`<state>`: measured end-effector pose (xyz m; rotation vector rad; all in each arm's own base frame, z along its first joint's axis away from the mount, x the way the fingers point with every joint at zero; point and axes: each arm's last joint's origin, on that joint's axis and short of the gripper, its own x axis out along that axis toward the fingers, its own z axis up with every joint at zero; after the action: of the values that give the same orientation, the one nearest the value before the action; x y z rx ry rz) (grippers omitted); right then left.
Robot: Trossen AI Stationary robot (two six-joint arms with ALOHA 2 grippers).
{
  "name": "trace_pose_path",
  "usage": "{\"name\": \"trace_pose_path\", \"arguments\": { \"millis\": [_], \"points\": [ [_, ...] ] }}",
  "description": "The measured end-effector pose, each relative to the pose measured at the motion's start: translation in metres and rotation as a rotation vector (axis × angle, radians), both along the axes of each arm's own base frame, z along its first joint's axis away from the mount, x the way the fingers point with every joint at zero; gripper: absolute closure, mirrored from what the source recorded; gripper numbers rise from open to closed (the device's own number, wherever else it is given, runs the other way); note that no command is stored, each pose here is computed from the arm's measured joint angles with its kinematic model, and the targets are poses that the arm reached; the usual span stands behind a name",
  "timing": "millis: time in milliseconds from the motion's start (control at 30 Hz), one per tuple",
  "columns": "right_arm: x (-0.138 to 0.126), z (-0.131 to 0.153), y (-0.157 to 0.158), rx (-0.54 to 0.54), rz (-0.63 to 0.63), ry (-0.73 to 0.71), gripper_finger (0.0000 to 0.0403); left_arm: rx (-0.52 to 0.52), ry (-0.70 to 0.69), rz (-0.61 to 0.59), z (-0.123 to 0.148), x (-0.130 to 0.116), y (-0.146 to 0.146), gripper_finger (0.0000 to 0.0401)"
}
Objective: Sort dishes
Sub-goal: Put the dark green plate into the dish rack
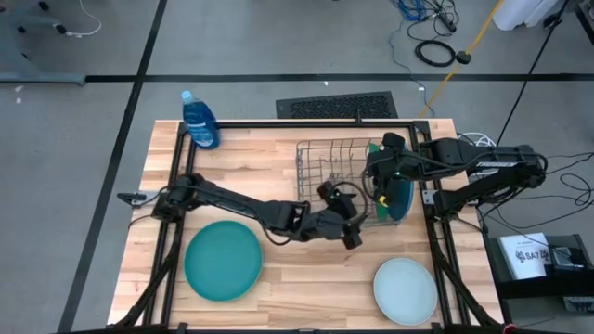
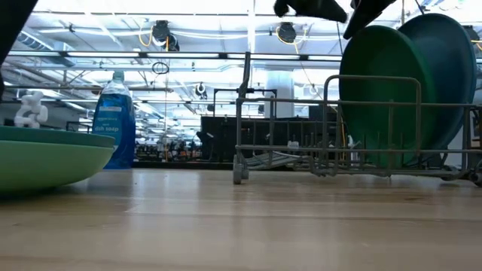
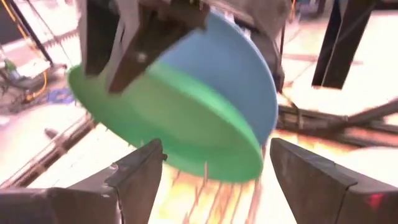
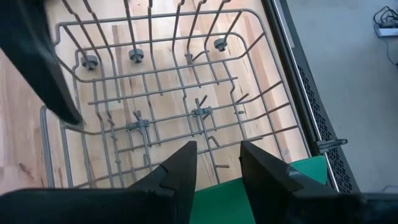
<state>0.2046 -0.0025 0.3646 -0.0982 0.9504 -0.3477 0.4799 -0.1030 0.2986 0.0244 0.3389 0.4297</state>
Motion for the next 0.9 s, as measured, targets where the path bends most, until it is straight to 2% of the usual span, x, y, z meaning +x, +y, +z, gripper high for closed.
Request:
{"name": "trace_pose_path", "arguments": {
  "millis": [233, 900],
  "points": [
    [0.0, 0.004, 0.0, -0.004, 0.016, -0.042, 0.0287, -0.023, 0.1, 0.015, 0.001, -0.013, -0.002, 0.0109],
    [0.006, 0.009, 0.001, -0.022, 0.041, -0.119, 0.0287, -0.011, 0.135, 0.016, -0.002, -0.015, -0.001, 0.0109]
  ]
}}
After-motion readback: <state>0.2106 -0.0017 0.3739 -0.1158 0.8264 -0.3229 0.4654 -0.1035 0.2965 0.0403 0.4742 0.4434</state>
